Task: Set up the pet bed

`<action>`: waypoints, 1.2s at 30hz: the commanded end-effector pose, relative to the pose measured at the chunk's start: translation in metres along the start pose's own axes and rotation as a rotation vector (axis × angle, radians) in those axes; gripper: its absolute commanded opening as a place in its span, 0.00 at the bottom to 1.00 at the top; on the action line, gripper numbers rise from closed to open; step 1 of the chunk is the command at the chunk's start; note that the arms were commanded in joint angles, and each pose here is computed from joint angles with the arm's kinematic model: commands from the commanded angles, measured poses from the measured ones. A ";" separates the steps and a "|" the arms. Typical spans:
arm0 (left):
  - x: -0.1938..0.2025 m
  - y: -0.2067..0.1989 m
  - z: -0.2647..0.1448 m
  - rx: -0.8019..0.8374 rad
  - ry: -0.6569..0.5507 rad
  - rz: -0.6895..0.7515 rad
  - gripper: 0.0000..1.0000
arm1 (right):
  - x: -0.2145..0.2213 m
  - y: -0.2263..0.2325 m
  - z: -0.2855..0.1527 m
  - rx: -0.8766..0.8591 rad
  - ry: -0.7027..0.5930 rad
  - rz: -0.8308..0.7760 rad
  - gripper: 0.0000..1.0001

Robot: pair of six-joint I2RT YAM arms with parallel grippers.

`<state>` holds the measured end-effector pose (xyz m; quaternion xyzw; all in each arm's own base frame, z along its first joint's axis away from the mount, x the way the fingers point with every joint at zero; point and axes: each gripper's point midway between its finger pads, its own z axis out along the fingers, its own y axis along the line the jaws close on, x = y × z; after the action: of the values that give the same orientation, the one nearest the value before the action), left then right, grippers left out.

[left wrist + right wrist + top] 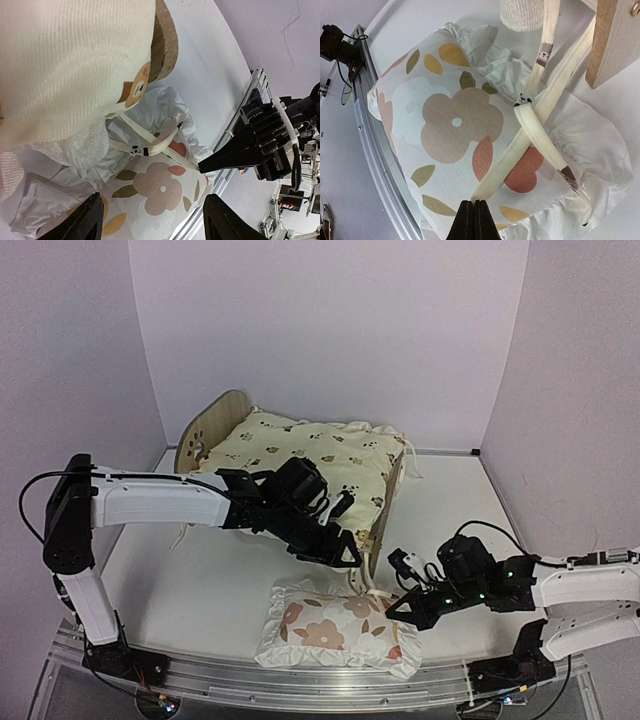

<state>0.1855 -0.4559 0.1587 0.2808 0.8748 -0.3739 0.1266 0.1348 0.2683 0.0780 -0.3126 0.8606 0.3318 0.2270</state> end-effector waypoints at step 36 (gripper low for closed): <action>0.016 -0.006 0.085 0.019 0.077 -0.076 0.62 | -0.054 0.025 -0.023 -0.035 -0.159 -0.106 0.00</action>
<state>0.1695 -0.5054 0.0985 0.2471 0.8911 -0.3721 0.0797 0.1444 0.2786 0.1111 -0.3312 0.8341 0.3456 0.2742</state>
